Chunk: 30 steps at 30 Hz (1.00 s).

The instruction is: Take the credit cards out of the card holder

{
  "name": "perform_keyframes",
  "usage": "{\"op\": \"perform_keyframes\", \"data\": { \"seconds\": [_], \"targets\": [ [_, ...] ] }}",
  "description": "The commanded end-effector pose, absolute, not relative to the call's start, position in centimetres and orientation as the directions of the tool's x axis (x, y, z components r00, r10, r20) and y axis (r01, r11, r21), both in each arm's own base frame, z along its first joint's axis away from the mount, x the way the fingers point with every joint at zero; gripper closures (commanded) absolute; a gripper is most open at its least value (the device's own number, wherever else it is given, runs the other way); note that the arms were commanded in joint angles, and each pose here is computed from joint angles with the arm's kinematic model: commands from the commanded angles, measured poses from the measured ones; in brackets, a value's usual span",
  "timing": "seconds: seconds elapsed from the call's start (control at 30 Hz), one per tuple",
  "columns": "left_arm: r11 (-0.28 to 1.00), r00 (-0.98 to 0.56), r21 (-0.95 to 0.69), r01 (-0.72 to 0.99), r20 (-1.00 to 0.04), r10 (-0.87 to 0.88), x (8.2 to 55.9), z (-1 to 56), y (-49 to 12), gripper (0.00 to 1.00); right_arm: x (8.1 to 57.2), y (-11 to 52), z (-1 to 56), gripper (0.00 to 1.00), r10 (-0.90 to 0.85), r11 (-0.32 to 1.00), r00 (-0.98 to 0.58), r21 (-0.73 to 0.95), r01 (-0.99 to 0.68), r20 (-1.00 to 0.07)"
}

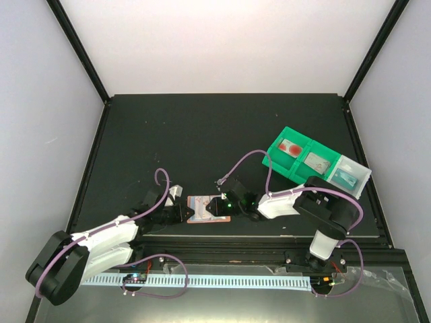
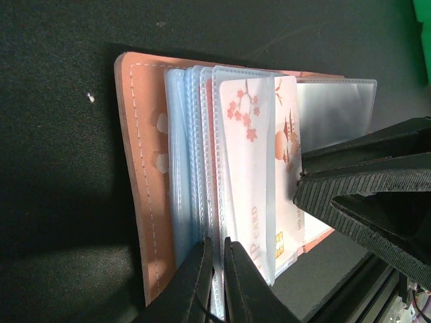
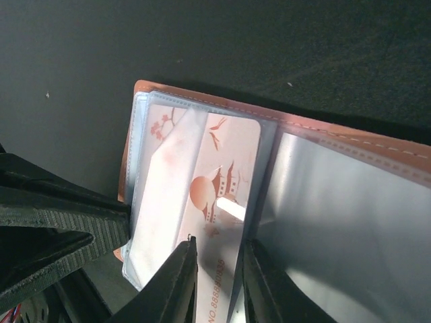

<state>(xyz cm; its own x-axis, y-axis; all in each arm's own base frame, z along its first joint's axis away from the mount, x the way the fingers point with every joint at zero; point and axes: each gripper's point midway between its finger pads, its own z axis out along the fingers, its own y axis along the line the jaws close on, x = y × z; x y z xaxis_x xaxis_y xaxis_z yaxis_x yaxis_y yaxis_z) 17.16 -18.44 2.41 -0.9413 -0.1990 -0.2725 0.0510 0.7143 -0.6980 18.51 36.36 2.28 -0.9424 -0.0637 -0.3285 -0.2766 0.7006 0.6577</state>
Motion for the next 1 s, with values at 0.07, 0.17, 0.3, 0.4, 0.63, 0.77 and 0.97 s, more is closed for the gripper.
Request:
{"op": "perform_keyframes", "data": {
  "seconds": [0.07,0.17,0.3,0.4,0.63,0.77,0.97],
  "targets": [
    [0.746,-0.945,-0.666,0.008,-0.249,-0.212,16.7,1.1,-17.6,0.91,18.4,35.0,0.6,0.83,-0.054,0.734,-0.954,0.636,-0.239,-0.296],
    [0.748,-0.944,-0.664,0.007,-0.251,-0.214,16.8,1.0,-17.5,0.91,18.6,34.4,0.5,0.87,-0.04,0.74,-0.953,0.632,-0.23,-0.3],
    [0.751,-0.944,-0.66,0.003,-0.25,-0.215,16.7,0.9,-17.4,0.91,18.8,33.9,0.6,0.9,-0.031,0.74,-0.954,0.635,-0.223,-0.299],
    [0.754,-0.945,-0.657,0.0,-0.247,-0.215,16.7,0.8,-17.4,0.91,18.9,33.6,0.7,0.9,-0.024,0.739,-0.954,0.637,-0.219,-0.299],
    [0.754,-0.944,-0.657,-0.002,-0.246,-0.218,16.8,0.8,-17.4,0.91,18.9,33.0,0.8,0.94,-0.016,0.735,-0.954,0.643,-0.215,-0.301],
    [0.753,-0.944,-0.658,-0.003,-0.245,-0.219,16.8,0.8,-17.4,0.91,18.9,32.8,1.2,0.99,-0.014,0.729,-0.952,0.648,-0.22,-0.307],
    [0.746,-0.944,-0.666,-0.002,-0.246,-0.222,16.9,1.3,-17.5,0.89,18.9,32.2,2.2,0.99,-0.013,0.727,-0.943,0.645,-0.236,-0.331]
  ]
}}
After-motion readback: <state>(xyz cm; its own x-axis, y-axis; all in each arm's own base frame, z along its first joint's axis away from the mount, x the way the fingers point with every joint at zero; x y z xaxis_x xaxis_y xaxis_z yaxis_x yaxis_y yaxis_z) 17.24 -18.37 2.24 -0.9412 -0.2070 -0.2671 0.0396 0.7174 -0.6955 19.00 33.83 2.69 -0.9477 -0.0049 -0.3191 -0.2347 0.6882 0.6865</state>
